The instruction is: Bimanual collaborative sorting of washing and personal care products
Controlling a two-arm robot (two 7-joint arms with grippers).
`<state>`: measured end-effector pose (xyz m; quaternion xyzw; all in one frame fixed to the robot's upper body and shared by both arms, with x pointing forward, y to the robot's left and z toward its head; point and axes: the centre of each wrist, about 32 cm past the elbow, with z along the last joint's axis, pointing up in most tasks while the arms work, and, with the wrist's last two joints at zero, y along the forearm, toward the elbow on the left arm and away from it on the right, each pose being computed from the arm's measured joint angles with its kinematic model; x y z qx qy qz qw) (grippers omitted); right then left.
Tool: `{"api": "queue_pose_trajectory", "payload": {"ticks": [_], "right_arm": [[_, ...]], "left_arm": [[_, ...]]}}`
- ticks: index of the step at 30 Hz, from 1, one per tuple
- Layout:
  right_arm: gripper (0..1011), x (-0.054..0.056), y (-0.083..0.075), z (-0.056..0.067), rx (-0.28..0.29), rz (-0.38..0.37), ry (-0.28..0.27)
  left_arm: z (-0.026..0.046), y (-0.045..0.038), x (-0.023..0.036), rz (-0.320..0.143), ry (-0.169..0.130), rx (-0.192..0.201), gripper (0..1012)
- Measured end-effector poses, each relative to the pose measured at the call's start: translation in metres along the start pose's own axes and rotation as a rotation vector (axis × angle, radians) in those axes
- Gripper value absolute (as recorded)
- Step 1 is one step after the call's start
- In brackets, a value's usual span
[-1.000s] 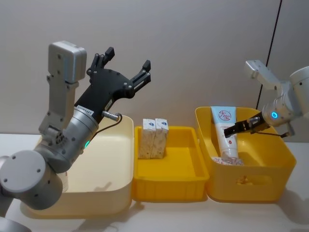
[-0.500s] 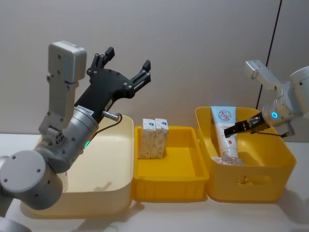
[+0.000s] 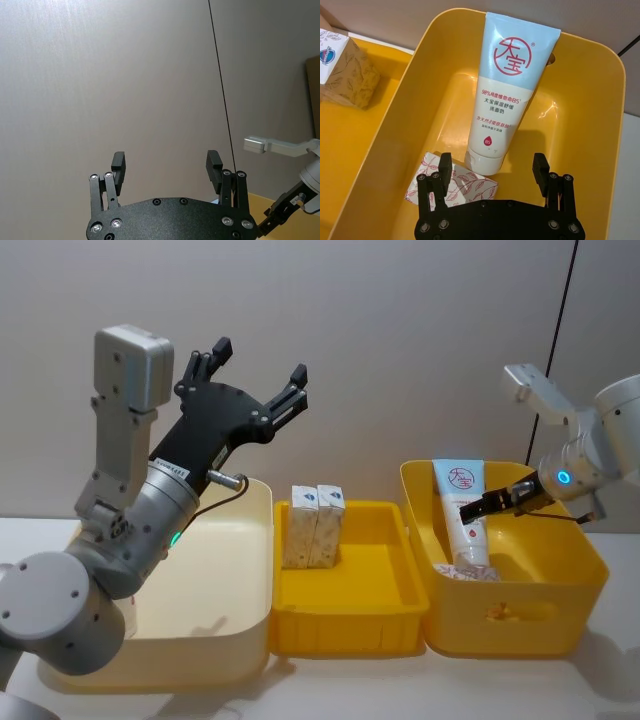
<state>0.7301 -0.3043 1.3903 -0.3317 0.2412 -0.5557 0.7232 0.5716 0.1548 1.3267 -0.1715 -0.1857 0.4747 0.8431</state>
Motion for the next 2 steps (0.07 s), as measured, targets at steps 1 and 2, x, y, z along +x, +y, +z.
{"api": "queue_pose_trajectory", "payload": {"ticks": [1, 2], "right_arm": [[1001, 0.0000, 0.0000, 0.0000, 0.000, 0.000, 0.000], [1001, 0.0000, 0.0000, 0.0000, 0.000, 0.000, 0.000]], "left_arm": [[0.0000, 0.0000, 0.0000, 0.000, 0.000, 0.000, 1004], [0.0000, 0.0000, 0.0000, 0.000, 0.000, 0.000, 1003]]}}
